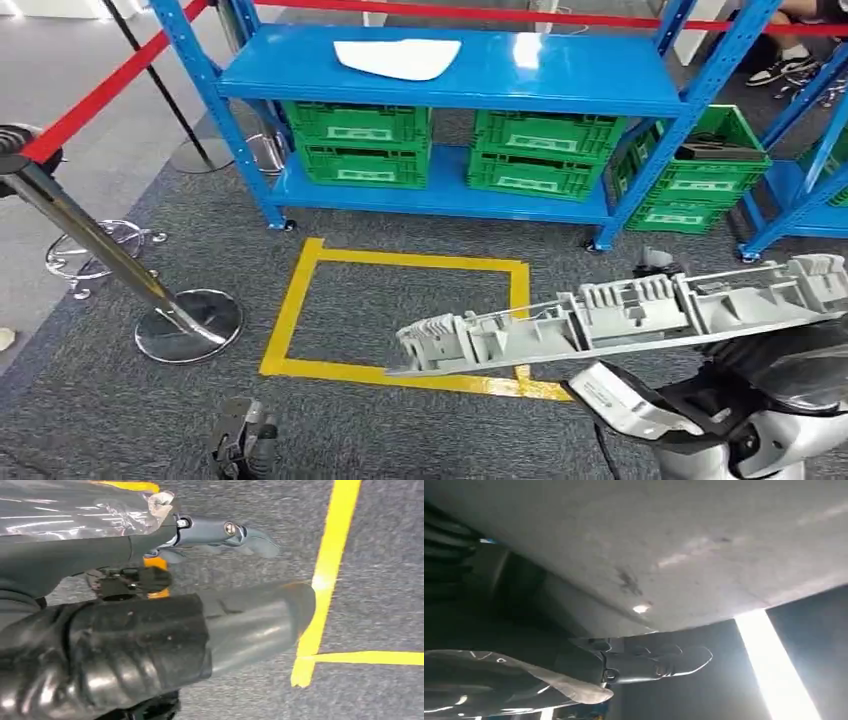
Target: Take the parts from the cabinet and place them on the table.
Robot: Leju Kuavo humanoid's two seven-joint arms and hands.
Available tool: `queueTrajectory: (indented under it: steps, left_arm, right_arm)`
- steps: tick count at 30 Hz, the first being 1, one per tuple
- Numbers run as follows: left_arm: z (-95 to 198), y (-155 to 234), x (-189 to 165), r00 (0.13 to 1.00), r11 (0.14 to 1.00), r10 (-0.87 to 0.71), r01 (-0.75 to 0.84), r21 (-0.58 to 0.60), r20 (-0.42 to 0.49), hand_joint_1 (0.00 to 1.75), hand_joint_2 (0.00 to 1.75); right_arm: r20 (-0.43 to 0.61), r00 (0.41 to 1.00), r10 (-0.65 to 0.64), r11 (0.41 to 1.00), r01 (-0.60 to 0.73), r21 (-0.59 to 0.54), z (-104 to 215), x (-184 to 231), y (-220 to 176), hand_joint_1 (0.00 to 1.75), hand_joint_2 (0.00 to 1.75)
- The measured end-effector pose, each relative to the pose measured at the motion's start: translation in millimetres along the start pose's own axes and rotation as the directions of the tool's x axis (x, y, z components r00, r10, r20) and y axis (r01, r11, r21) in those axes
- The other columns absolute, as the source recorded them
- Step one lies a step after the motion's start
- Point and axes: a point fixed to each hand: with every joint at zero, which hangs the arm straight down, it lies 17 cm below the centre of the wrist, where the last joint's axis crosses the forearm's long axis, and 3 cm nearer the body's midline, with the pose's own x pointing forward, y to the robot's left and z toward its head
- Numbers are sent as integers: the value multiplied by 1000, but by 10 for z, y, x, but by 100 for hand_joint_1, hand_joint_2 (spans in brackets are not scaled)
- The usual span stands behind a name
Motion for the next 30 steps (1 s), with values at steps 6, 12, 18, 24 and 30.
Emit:
queueTrajectory:
  steps: [6,12,18,24,30]
  left_arm:
    - [1,-3,-6,1000,1000,-4,4,-1,-2,0,0]
    - [4,6,-20,1000,1000,-5,5,1,-5,0,0]
    - [3,15,-19,1000,1000,-6,6,2,-5,0,0]
    - [-10,8,20,1000,1000,-6,6,0,1,0,0]
    - [-13,17,26,1000,1000,-6,6,0,2,0,0]
  right_arm:
    - [0,1000,5,1000,-5,1,6,-16,-2,0,0]
    - [1,1000,8,1000,-8,-8,-15,-21,-27,0,0]
    - [1,1000,10,1000,-10,-2,2,-25,-21,0,0]
    - [3,1000,13,1000,-13,-6,-9,-30,-25,0,0]
    - [5,1000,12,1000,-12,-6,-8,-27,-25,0,0]
